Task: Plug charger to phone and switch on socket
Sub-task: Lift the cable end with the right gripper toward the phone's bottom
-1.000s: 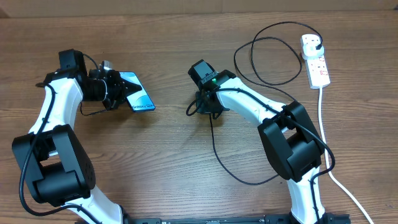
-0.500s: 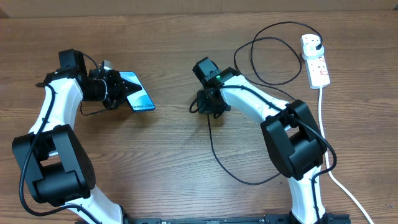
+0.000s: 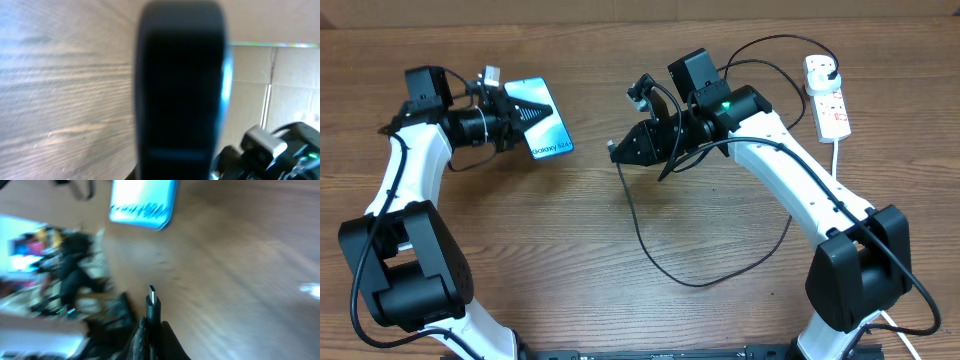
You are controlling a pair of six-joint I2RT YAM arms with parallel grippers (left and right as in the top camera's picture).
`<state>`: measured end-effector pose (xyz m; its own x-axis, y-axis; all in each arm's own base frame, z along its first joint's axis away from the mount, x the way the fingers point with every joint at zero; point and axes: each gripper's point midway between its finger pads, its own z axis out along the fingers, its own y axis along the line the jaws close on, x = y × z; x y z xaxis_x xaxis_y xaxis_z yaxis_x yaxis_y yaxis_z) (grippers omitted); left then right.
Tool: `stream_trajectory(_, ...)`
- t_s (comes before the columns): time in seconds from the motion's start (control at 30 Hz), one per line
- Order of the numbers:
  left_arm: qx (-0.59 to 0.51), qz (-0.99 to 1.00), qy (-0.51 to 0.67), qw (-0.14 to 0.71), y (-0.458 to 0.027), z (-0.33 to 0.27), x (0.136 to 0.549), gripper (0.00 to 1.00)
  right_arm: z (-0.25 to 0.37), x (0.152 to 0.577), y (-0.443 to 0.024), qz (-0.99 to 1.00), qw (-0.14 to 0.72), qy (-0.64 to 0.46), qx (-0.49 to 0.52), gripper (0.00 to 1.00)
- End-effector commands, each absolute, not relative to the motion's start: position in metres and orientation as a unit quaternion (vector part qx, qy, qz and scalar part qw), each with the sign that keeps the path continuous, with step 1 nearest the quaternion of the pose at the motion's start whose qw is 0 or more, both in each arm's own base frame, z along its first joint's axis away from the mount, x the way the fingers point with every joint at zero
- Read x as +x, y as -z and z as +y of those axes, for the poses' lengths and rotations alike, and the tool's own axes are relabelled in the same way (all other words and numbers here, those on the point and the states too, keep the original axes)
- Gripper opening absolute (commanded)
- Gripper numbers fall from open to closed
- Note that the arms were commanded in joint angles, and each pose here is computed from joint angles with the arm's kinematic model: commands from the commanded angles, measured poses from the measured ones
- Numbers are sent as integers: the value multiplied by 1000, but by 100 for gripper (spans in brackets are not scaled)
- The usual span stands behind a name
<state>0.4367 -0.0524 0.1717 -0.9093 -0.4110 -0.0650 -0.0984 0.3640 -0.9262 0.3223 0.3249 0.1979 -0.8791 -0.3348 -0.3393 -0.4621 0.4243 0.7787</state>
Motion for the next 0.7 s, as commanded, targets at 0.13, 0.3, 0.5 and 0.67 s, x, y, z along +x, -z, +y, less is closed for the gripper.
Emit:
stream_trajectory(0.13, -12, 758, 607, 239, -273, -62, 453, 4, 338, 297, -230, 777, 28, -569, -268, 4)
stream_trajectory(0.3, 27, 742, 622, 249, -303, -79, 456, 4, 345, 295, -244, 748, 35, -598, -285, 4)
stream_trajectory(0.5, 4, 731, 649, 211, -318, -89, 458, 4, 358, 305, -257, 737, 58, -610, -286, 4)
stream_trajectory(0.67, -3, 721, 669, 182, -331, -93, 456, 4, 365, 314, -270, 720, 91, -619, -299, 4)
